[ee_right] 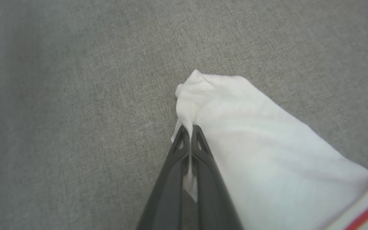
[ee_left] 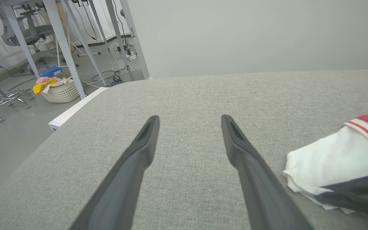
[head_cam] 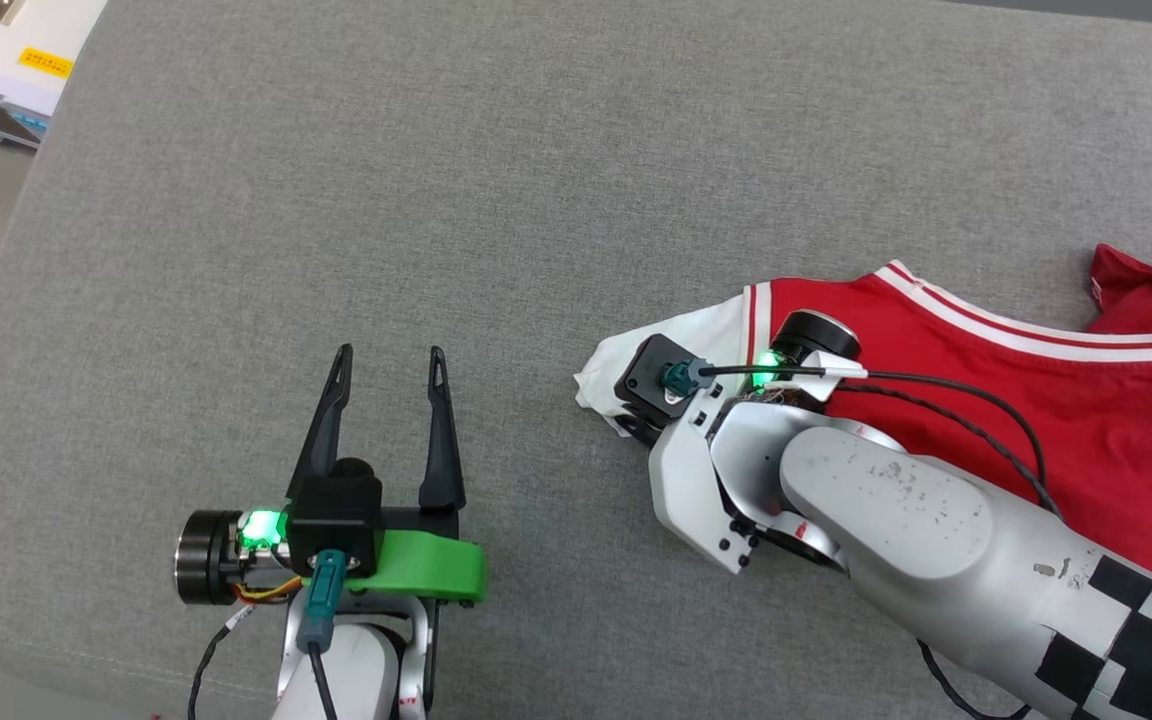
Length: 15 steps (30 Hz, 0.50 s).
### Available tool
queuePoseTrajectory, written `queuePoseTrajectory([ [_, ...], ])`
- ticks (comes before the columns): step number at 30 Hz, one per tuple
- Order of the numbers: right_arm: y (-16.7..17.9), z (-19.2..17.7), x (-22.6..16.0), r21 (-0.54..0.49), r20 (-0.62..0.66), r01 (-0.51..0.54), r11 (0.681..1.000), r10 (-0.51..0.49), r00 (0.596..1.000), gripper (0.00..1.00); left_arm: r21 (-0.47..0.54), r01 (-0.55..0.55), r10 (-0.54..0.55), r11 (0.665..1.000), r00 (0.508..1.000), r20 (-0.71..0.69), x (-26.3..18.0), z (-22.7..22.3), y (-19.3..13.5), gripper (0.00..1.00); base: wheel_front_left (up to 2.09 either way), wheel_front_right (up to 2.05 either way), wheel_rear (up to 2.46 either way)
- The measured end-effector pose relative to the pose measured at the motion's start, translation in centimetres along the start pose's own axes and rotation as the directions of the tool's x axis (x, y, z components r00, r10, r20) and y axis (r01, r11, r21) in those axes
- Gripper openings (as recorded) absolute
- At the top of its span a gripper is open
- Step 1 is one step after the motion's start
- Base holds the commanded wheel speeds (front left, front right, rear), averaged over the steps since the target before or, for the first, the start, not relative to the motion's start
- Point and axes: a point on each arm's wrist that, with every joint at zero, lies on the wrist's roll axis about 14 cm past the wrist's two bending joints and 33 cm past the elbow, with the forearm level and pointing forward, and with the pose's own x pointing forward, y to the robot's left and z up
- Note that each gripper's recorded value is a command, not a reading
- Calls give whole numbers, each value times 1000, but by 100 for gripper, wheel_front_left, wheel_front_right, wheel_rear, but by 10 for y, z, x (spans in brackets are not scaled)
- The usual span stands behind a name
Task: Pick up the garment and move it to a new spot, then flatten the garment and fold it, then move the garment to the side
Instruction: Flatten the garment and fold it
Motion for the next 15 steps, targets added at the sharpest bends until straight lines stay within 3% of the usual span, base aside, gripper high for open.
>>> queuePoseTrajectory([
  [1,0,1,0,5,3,1,1000,-1,1000,0,0,0,0,1000,1000,0,0,0,0,100,0,0,0],
  [3,0,5,-1,0,28,5,1000,-5,1000,24,-2,0,0,1000,1000,3,1,1,0,100,0,0,0],
  [4,-1,7,-2,-6,45,10,1000,-9,999,100,-2,0,0,1000,1000,5,1,1,0,100,0,0,0],
  [8,-9,36,-13,-9,206,46,999,-43,978,100,-5,1,-1,1000,1000,21,0,7,0,100,0,0,0],
  [15,-40,98,-66,20,509,186,982,-170,844,100,-3,-3,3,1000,998,68,-5,24,5,100,0,0,0],
])
